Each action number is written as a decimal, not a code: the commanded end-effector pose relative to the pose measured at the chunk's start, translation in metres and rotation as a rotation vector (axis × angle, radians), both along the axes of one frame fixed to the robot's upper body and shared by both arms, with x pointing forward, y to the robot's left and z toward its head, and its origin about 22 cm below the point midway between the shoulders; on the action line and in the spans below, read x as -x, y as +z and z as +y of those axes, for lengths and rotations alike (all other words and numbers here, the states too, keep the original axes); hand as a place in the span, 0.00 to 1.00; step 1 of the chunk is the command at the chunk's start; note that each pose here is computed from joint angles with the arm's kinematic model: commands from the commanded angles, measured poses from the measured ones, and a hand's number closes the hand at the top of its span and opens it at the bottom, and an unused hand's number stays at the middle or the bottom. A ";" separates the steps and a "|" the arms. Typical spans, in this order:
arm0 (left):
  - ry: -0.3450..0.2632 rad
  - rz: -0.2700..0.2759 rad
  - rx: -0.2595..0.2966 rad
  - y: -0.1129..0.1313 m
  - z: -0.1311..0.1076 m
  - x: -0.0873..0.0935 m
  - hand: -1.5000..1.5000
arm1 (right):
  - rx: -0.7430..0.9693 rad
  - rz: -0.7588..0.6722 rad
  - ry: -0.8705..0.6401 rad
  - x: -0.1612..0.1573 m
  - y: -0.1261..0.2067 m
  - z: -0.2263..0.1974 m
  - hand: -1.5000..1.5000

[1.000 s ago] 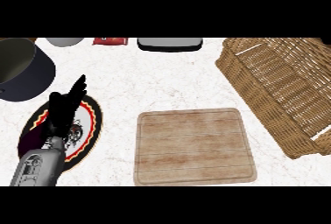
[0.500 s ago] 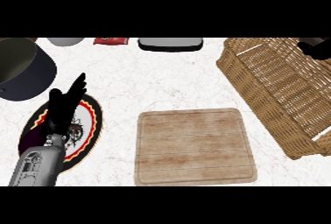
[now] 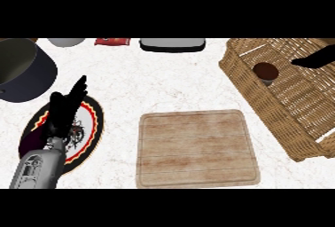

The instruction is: Pick the cupcake from the cutting board and place it in the basket

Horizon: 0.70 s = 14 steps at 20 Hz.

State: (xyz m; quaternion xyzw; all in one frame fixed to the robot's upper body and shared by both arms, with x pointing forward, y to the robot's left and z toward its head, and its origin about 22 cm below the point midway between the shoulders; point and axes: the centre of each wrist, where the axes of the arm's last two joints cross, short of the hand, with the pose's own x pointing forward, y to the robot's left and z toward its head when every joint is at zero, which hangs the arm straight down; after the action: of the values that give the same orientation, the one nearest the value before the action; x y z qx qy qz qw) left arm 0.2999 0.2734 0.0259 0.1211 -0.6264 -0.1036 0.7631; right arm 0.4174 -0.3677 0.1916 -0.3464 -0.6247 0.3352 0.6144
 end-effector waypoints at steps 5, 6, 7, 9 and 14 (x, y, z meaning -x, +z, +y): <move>-0.003 0.003 0.012 0.002 0.003 0.009 0.50 | -0.224 -0.201 -0.109 0.002 -0.004 -0.023 0.00; 0.005 -0.014 -0.005 -0.001 0.008 0.006 0.50 | -0.239 -0.252 -0.120 0.014 0.015 -0.045 0.00; 0.020 -0.003 -0.001 -0.003 0.008 -0.004 0.50 | -0.235 -0.271 -0.135 0.011 0.030 -0.037 0.00; 0.021 0.000 -0.001 0.000 -0.004 -0.015 0.50 | -0.288 -0.298 -0.191 0.013 0.027 -0.044 0.00; 0.014 -0.008 -0.014 -0.002 -0.001 -0.004 0.50 | -0.383 -0.287 -0.346 0.041 0.039 -0.109 0.00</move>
State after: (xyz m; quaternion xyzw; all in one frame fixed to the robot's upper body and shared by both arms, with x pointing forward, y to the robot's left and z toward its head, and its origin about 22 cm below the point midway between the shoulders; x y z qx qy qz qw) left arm 0.3004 0.2766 0.0200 0.1218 -0.6261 -0.0986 0.7638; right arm 0.3949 -0.4385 0.2175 -0.3698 -0.6925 0.1106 0.6095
